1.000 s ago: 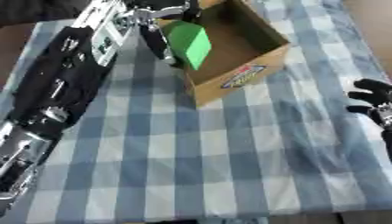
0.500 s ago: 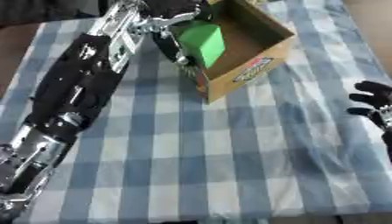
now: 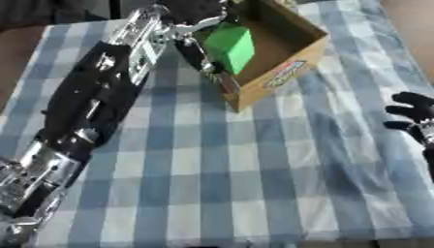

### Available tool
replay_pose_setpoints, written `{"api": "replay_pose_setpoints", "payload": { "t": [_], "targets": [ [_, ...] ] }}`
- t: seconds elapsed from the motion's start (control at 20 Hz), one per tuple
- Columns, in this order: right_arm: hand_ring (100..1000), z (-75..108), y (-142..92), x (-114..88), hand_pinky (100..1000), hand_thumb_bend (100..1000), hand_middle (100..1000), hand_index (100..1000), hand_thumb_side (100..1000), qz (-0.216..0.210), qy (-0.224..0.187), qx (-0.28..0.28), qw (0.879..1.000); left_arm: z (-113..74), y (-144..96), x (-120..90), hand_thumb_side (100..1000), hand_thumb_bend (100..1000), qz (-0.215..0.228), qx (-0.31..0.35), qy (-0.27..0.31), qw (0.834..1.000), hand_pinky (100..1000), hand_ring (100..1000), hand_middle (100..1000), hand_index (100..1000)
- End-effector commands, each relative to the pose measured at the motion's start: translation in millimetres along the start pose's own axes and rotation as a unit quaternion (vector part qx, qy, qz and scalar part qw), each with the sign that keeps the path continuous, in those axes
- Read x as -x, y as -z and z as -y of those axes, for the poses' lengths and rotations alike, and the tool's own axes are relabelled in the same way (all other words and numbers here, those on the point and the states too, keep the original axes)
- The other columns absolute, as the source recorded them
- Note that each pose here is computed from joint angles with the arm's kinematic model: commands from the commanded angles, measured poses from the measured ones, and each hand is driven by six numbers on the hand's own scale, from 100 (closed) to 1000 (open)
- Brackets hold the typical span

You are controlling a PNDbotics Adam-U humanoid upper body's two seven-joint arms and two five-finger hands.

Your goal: Pick up objects on the table and place them in the box.

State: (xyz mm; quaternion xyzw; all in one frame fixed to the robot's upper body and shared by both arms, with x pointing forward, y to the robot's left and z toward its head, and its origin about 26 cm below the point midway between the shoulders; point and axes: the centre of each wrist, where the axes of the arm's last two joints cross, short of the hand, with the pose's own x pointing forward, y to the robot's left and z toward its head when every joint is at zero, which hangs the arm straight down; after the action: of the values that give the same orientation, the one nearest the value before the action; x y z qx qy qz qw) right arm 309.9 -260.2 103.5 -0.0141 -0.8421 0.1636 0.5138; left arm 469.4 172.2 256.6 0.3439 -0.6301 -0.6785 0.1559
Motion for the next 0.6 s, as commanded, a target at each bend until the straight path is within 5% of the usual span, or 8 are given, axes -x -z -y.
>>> {"api": "replay_pose_setpoints", "payload": {
  "t": [0.05, 0.35, 0.6],
  "targets": [
    [815, 2.9, 3, -5, 718, 100, 811, 847, 730, 0.011, -0.004, -0.001, 1.0, -7.4, -5, 5, 102, 500, 0.004, 0.012, 0.015, 1.0, 730, 615, 513, 681],
    [816, 3.8, 3, -4, 719, 100, 811, 847, 730, 0.009, -0.007, -0.003, 1.0, -45.7, -17, 17, 100, 498, -0.012, -0.034, 0.013, 0.999, 726, 613, 508, 676],
    [816, 1.8, 4, -6, 719, 100, 811, 848, 731, 0.012, -0.005, -0.009, 1.0, -42.3, -13, 19, 100, 494, -0.034, -0.055, 0.0, 0.998, 727, 615, 511, 679]
  ]
}}
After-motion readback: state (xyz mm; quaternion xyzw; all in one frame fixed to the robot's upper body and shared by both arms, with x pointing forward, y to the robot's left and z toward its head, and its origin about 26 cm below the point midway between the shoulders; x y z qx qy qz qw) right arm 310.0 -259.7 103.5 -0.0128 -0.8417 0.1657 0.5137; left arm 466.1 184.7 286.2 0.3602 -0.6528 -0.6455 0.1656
